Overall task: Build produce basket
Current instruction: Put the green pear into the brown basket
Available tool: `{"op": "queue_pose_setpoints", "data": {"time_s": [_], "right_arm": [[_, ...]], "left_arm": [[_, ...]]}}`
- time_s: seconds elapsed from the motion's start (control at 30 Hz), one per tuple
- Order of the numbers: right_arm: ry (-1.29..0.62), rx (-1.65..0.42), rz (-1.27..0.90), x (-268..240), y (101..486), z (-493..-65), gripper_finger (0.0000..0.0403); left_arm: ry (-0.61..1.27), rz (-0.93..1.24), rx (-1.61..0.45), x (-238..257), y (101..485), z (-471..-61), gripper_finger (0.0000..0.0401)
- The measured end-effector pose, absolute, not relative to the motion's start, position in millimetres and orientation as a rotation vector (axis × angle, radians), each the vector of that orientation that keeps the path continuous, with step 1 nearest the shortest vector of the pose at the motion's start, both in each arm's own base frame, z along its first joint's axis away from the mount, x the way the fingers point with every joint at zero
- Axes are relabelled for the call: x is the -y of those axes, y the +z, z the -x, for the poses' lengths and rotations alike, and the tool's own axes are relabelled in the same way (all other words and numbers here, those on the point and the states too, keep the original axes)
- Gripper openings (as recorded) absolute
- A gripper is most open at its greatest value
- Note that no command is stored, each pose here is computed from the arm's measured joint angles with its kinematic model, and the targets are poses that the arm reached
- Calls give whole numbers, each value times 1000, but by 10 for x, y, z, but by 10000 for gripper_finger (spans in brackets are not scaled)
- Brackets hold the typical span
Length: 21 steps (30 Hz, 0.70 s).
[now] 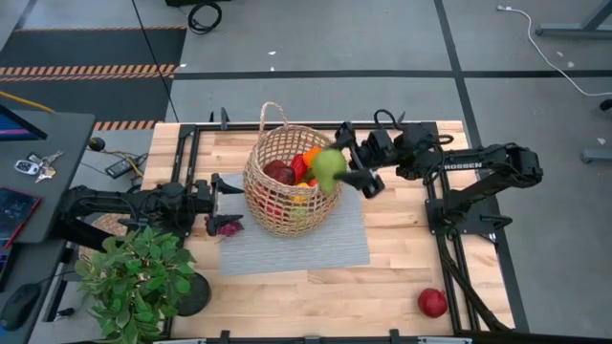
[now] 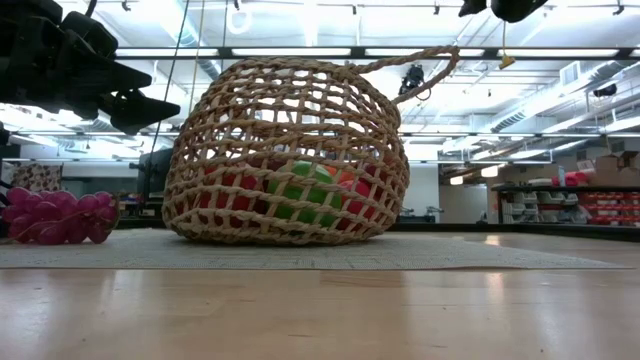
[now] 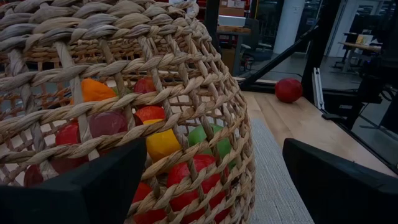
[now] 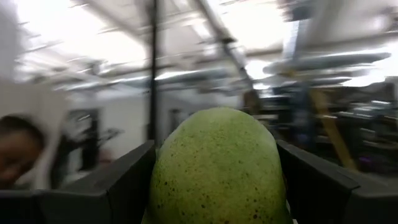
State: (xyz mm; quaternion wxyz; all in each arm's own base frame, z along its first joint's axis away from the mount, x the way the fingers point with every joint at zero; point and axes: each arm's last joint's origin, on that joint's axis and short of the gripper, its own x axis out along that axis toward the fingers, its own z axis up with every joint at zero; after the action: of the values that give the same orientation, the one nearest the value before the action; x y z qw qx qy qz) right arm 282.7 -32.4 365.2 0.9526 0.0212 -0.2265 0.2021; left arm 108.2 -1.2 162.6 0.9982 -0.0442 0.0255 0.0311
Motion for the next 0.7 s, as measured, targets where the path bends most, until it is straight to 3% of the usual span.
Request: {"op": "queue_pose_setpoints", "data": {"time_s": [0.2,0.7], "right_arm": [[539,426,10,269,3627,-2824,314],[538,294,70,295,3480,-2882,314]], "left_arm": [[62,89,-51,12,1626,-1082,386],[62,89,-51,12,1626,-1082,386]]}}
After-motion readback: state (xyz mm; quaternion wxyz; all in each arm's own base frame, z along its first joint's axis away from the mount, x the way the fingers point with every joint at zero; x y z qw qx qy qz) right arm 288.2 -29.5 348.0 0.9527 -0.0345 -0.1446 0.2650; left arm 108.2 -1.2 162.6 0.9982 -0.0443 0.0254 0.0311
